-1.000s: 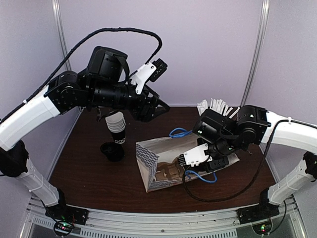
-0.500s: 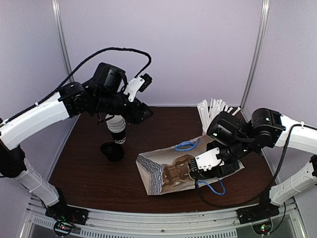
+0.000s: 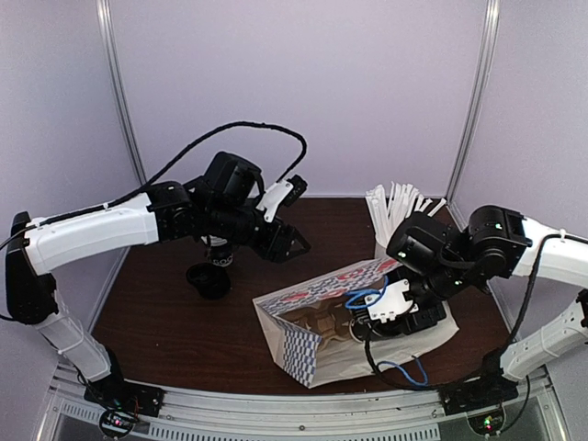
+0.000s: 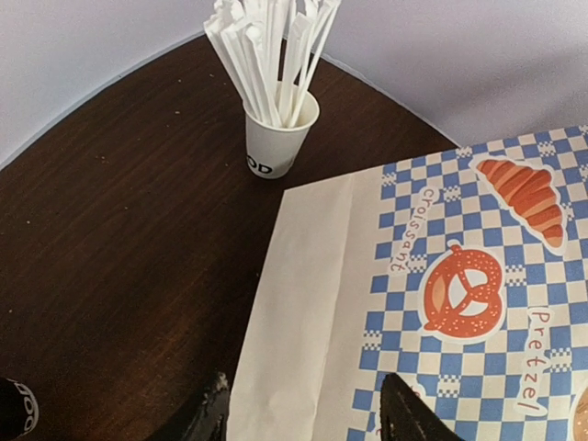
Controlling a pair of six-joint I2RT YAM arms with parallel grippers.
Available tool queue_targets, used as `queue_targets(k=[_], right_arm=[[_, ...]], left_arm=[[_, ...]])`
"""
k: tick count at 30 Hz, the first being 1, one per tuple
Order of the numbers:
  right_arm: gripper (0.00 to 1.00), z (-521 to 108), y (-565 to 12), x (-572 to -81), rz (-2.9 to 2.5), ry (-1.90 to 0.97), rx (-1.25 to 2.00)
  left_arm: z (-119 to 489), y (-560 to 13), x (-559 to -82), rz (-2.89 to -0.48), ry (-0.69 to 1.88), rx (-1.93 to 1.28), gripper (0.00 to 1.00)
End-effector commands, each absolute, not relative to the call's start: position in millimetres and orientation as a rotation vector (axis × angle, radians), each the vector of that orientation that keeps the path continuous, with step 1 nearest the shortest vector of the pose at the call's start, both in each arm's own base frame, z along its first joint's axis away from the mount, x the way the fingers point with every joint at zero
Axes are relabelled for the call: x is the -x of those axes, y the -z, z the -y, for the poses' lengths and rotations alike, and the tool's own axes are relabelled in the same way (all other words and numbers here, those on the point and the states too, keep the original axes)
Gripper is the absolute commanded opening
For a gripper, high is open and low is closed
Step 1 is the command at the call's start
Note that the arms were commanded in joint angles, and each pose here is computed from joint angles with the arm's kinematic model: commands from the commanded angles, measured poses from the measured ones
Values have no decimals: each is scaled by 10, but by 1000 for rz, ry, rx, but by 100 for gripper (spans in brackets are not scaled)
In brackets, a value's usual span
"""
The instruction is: Pack the takeout coffee
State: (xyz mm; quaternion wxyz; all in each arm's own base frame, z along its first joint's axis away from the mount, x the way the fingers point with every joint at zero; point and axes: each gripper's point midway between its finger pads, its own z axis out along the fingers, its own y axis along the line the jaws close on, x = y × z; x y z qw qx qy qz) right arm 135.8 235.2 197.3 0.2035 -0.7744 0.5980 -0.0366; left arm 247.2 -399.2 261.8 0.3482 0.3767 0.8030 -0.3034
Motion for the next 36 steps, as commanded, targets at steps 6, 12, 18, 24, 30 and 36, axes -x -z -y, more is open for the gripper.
queue_targets(k=[6, 12, 18, 24, 30, 36], right_arm=[[65, -2527, -2099, -1595, -1644, 194, 2026], [64, -2593, -2090, -1652, -1646, 212, 2007], [64, -2501, -2129, -1572, -1623, 203, 2062], [63, -2491, -2241, -1436, -1593, 122, 2118], [62, -2400, -2235, -1492, -1587, 182, 2107], [62, -2484, -2248, -1520, -1593, 162, 2071]], left_arm=[[4206, -2536, -2375, -2053, 927, -947, 56], [4267, -2470, -2316, -2061, 979, -965, 56], [4369, -2544, -2179, -2017, 1060, -989, 55], [4460, -2512, -2001, -1999, 1121, -1034, 54], [4455, -2544, -1931, -1991, 1117, -1036, 53], [4506, -2599, -1857, -1961, 1129, -1045, 53]])
